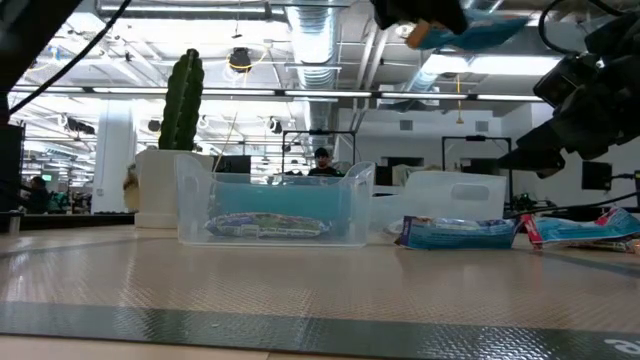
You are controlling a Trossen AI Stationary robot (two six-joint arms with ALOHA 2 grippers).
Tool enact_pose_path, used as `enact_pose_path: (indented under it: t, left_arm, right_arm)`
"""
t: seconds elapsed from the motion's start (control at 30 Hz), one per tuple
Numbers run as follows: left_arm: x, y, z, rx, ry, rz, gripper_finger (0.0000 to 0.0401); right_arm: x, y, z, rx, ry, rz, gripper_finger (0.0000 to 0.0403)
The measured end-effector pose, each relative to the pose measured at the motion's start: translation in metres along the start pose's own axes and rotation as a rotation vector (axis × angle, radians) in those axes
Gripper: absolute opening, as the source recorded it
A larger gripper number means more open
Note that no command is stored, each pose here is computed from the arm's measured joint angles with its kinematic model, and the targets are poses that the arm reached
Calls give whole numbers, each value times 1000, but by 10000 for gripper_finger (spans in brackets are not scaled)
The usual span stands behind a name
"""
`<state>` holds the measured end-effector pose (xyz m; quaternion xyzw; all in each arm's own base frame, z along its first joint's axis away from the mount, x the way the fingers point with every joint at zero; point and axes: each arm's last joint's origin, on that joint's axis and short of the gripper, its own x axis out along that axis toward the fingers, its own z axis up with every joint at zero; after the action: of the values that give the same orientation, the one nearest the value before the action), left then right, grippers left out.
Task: Pick and place Granola Bars by type
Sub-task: Put the orange granola bar into the right transparent bin
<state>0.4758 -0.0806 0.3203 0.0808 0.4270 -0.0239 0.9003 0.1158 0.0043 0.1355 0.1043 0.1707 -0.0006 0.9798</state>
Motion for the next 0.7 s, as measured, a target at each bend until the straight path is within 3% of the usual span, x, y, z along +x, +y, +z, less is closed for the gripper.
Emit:
enact_pose_path:
  t: [0.17,0.37,0.7]
  left_arm:
    - [-14,55,-2,-86,-1,60,55]
    - [-13,101,-18,-145,71,-31,55]
    - [-5,127,-30,-75,103,-34,55]
  right_arm:
    - [0,0,0,0,-1,0,249]
    - [0,0,0,0,0,0,249]
    - [0,0,0,0,0,0,249]
